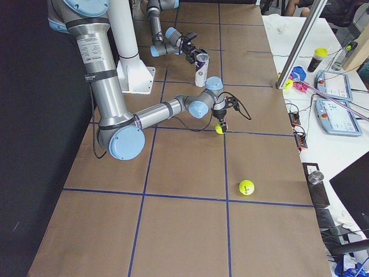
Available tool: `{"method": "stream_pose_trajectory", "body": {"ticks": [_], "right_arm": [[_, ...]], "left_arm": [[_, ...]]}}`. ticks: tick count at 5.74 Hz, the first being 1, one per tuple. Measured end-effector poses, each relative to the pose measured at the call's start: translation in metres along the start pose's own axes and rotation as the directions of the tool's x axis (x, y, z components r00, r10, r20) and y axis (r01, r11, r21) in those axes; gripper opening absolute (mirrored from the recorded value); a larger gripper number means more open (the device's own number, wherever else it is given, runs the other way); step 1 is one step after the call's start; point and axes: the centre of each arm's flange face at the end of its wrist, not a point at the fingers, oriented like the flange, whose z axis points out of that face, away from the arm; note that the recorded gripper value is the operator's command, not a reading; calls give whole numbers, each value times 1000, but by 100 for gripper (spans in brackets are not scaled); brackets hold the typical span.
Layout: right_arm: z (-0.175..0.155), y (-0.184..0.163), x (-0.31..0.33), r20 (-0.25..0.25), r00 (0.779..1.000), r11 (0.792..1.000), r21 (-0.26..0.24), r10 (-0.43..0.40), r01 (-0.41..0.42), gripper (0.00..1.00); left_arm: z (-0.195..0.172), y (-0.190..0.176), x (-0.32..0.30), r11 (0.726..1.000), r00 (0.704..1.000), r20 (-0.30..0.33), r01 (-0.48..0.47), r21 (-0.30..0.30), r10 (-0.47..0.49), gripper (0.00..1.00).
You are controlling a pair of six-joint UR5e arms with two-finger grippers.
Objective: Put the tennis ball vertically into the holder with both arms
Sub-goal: 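Grasp the nearer tennis ball with the right gripper and lift it, then carry the ball with the right gripper over the can's open top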
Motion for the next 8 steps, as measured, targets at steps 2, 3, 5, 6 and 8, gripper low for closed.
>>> {"method": "stream_pose_trajectory", "body": {"ticks": [2, 3, 5, 6, 8], "right_arm": [[-107, -47, -101, 139, 981, 990, 36, 133, -140, 5], [-155, -56, -157, 226, 946, 970, 17, 231, -241, 6], [-206, -48, -250, 355, 865, 931, -54, 355, -360, 6], [-214, -40, -280, 380, 838, 917, -86, 391, -389, 7], [-207, -32, -304, 375, 825, 904, -106, 422, -414, 10]], "left_arm": [[0, 0, 0, 1000, 1000, -1, 1, 0, -1, 90], [0, 0, 0, 1000, 1000, 0, 0, 0, 0, 90], [0, 0, 0, 1000, 1000, 0, 0, -1, 0, 90], [0, 1, 0, 1000, 1000, 0, 0, -1, 0, 89], [0, 2, 0, 1000, 1000, 0, -1, -3, 1, 84]]}}
